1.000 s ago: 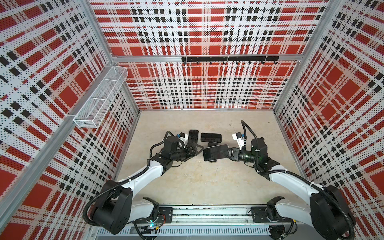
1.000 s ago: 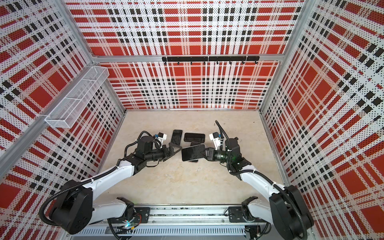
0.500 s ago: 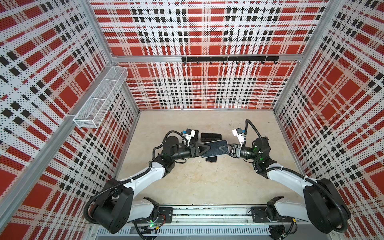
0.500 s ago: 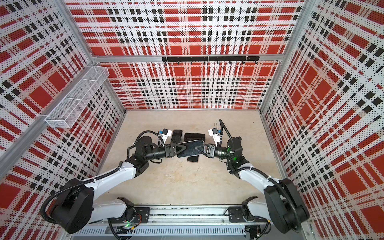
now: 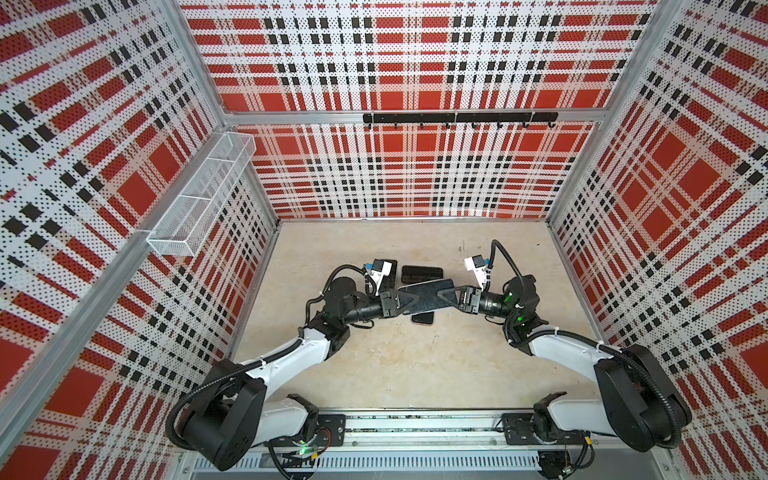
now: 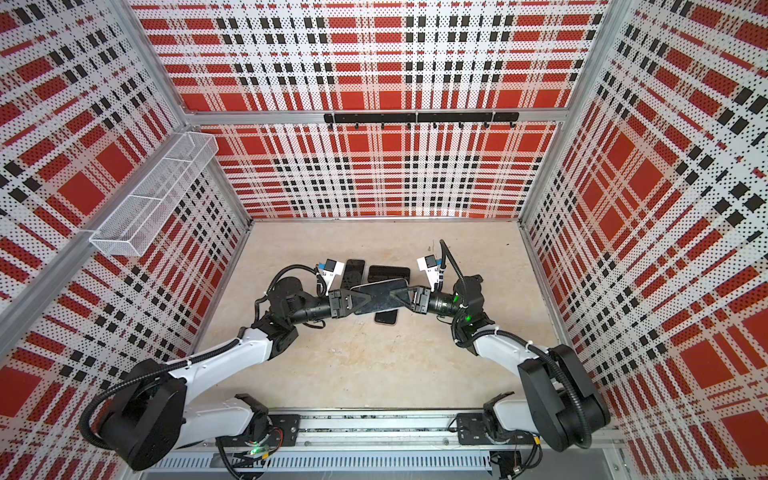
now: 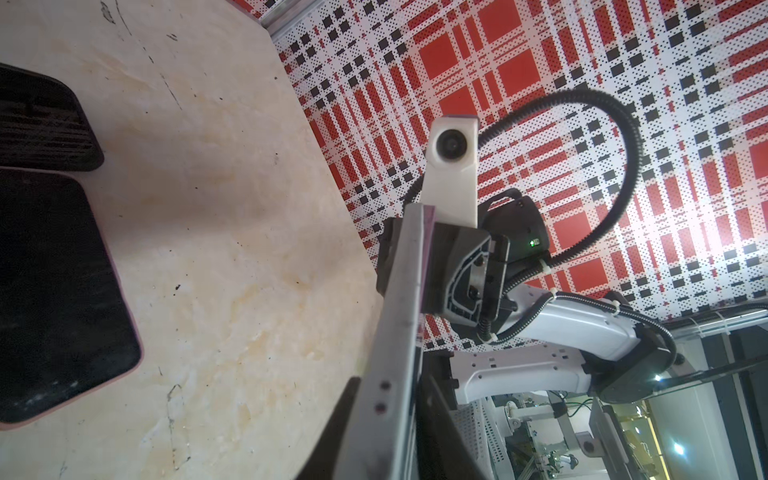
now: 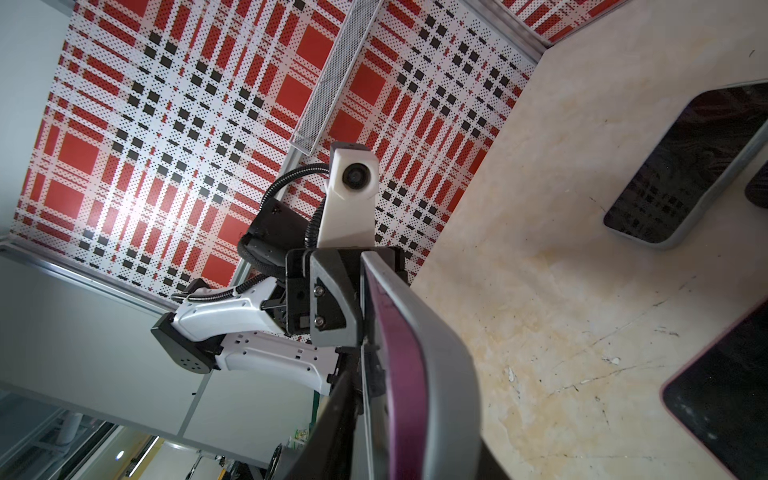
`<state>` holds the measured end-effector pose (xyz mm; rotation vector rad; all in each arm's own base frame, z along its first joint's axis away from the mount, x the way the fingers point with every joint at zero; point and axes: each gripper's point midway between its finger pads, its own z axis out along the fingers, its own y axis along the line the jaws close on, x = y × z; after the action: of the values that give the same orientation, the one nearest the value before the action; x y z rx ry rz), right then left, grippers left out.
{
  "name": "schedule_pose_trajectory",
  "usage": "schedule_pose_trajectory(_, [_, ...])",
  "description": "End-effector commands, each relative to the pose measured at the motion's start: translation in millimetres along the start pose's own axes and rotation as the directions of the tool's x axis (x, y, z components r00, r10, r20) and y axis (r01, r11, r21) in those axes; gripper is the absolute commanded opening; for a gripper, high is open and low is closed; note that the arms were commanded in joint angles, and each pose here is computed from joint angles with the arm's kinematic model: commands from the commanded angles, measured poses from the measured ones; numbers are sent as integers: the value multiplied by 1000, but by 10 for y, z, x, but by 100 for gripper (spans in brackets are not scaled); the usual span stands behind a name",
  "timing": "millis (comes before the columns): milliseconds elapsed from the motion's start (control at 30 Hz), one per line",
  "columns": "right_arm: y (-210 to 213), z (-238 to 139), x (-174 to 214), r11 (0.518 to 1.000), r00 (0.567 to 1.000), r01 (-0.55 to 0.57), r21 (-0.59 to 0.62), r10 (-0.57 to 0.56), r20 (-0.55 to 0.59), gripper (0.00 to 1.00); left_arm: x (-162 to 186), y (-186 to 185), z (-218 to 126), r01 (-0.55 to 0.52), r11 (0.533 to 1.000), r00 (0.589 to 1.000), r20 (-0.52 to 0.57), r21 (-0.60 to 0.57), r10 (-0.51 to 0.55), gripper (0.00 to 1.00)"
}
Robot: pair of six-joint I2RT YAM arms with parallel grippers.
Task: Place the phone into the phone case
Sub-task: 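Lift the cased phone between both grippers and squeeze its edges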
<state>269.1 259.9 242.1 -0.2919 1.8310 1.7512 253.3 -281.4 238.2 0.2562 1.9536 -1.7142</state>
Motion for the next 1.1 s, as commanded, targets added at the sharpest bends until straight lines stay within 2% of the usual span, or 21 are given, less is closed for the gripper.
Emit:
schedule_pose_trajectory(0, [246, -16, -299, 993, 991, 107, -57, -102, 83, 37, -40, -202, -35, -54, 996, 998, 20, 66, 53, 20])
schedule_pose_trajectory(233, [373, 23, -453, 986, 991, 107, -126, -95, 98, 37, -32, -160, -23, -36, 997, 999, 18, 62, 35, 18])
schedule_pose_trajectory(467, [286, 43, -498, 990, 989, 98, -106, -85, 118, 33, -1, -142, 10, -24, 998, 1000, 4, 62, 24, 17])
schedule_pose_trajectory(700, [136, 46, -568, 995, 983, 99, -34, -92, 160, 11, 13, -149, 38, -23, 998, 1000, -6, 66, 24, 17])
schedule_pose_trajectory(833, [103, 28, -573, 992, 977, 127, -11, -123, 176, 5, 23, -146, 65, -19, 997, 1000, -16, 68, 20, 17])
schedule_pose_trajectory(900, [89, 24, -567, 990, 975, 138, 0, -135, 175, 5, 24, -151, 76, -21, 997, 1000, -18, 70, 22, 17])
schedule_pose_trajectory(1067, [134, 22, -567, 989, 975, 148, -6, -145, 169, 26, -50, -178, 67, -32, 997, 999, 16, 64, 32, 15])
